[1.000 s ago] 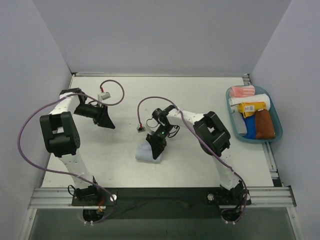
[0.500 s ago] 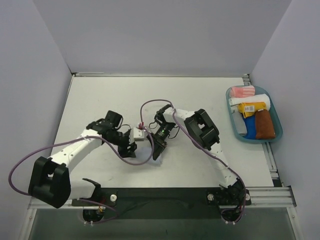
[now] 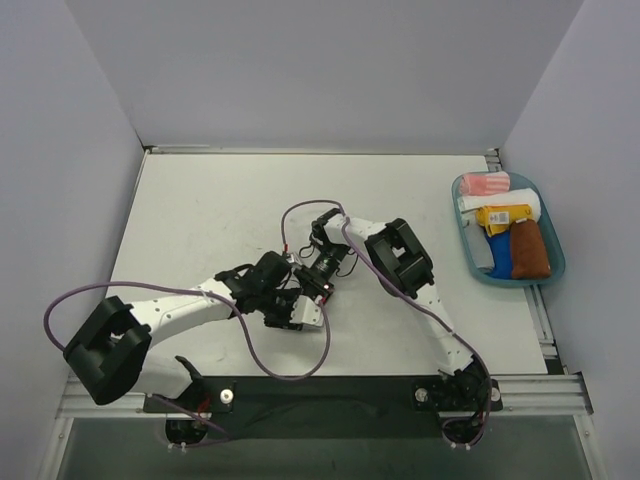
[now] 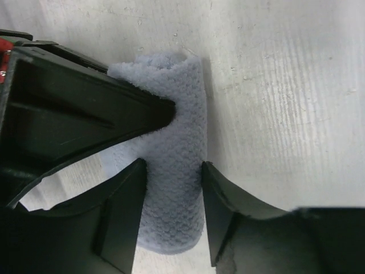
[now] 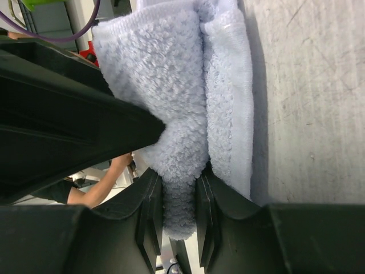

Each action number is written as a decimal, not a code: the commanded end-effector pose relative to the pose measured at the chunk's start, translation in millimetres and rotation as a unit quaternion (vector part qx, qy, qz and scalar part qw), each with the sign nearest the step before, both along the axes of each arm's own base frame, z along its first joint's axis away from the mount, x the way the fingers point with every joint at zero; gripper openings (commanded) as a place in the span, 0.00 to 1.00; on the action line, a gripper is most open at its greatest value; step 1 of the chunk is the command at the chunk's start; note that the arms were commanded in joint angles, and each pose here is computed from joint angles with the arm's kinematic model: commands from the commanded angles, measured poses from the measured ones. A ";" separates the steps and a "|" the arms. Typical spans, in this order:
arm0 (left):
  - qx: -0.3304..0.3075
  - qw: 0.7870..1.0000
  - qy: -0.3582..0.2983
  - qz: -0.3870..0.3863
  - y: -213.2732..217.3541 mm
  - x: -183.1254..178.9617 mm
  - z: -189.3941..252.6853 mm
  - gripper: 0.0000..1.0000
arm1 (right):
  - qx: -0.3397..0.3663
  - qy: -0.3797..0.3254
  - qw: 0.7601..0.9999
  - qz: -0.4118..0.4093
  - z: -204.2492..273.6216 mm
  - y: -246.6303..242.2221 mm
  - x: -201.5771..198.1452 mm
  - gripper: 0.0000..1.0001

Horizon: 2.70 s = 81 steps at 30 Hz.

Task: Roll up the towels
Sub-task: Roll the towel

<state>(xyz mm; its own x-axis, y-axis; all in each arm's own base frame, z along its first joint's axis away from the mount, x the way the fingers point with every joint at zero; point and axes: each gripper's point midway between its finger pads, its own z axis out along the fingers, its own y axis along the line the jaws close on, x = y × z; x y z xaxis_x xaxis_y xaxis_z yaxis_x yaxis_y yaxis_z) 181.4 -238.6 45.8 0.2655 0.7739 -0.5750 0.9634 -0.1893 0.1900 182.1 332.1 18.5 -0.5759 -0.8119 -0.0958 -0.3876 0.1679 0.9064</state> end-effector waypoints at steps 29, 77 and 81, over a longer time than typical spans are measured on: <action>-0.003 0.910 0.373 0.179 12.4 31.4 -14.4 0.07 | 0.019 -0.085 0.968 -0.233 60.8 -39.3 84.9 0.62; 0.043 0.989 -0.052 0.130 6.2 64.0 1.6 0.62 | -0.032 0.053 0.968 -0.242 8.5 -3.9 61.9 0.00; 0.064 0.989 -0.049 0.124 11.5 62.8 -11.3 0.37 | -0.030 0.051 0.968 -0.243 8.7 -4.8 65.4 0.00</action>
